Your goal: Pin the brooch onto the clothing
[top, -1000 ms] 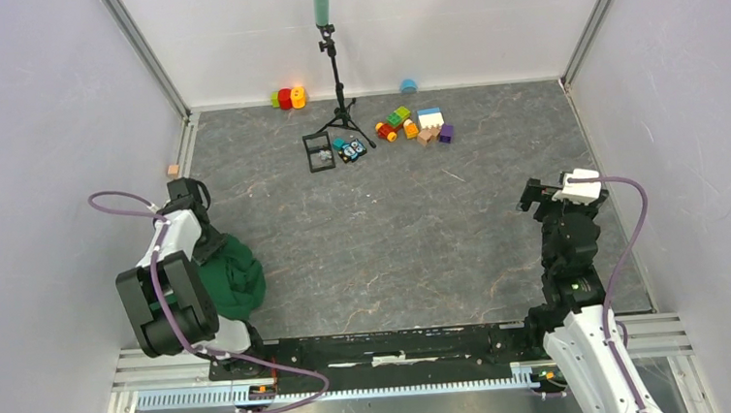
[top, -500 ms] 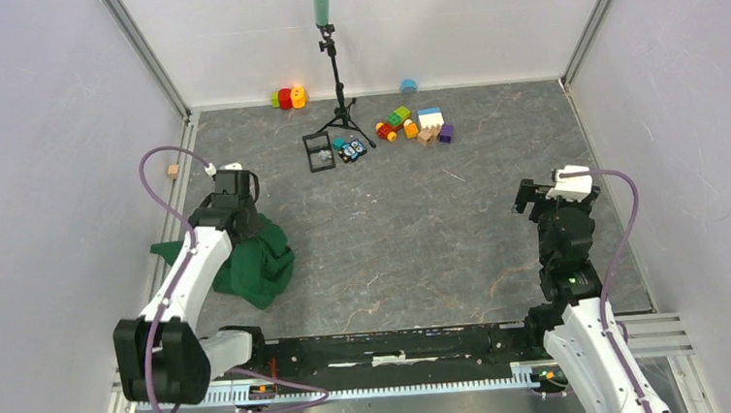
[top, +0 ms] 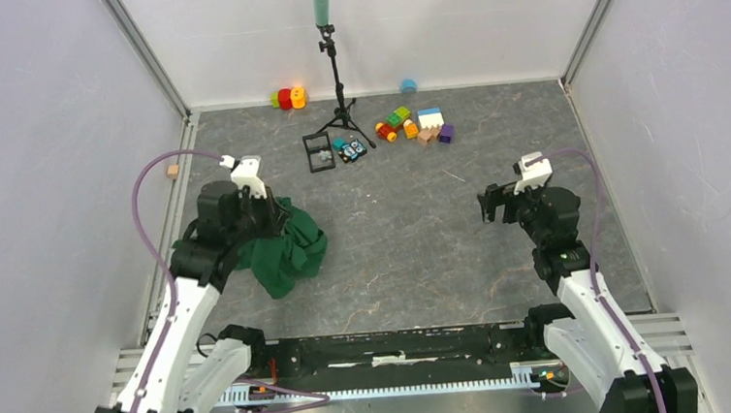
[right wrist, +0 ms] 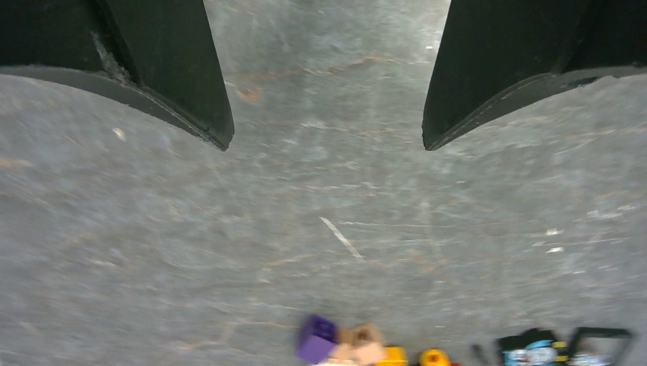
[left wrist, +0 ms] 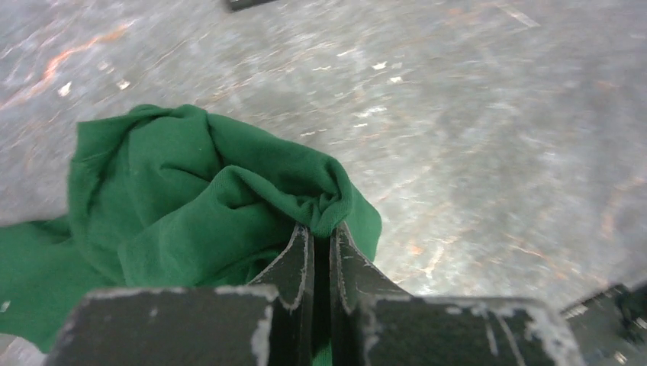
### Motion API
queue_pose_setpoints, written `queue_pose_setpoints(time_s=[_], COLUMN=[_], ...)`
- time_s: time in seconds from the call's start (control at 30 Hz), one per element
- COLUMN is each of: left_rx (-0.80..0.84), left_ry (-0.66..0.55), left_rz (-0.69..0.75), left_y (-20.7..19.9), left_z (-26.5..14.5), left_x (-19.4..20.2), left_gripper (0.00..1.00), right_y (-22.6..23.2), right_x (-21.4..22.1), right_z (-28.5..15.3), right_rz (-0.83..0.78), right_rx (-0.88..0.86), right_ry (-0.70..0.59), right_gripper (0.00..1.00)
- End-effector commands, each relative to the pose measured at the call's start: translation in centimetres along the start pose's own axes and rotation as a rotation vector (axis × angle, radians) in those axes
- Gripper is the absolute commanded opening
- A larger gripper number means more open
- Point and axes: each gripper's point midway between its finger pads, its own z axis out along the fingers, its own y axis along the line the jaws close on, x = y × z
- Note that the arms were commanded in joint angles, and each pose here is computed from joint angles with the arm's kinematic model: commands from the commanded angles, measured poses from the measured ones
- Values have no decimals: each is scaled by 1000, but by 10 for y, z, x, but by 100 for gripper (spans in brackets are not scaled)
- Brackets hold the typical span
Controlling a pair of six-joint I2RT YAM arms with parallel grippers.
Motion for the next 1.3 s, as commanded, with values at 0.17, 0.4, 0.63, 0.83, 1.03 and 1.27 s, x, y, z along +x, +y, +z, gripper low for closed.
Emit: queue_pose_setpoints(time_s=[0.17, 0.4, 0.63, 0.83, 1.03, 1.27], left_rx=[557, 743, 949, 620, 475, 382], left_ry=[-241, -179, -99, 5, 12, 192], left_rz=[174, 247, 245, 186, 194, 183], left_y=[-115, -185, -295, -280, -229, -176], left_z=[-94, -81, -40, 54, 32, 6], left_x=[-77, -75, -49, -41, -23, 46], left_gripper=[11, 14, 17, 64, 100, 100], right_y=[63, 69, 46, 46, 45, 56], right_x=[-71, -124, -131, -110, -47, 30], right_z=[4, -20, -34, -41, -37, -27], right_rz=[58, 96, 57, 74, 165, 275], right_rx=[-359, -387, -249, -239, -202, -229], right_ry=[-107, -225, -153, -22, 105, 283], right_gripper=[98, 98, 98, 98, 98, 99])
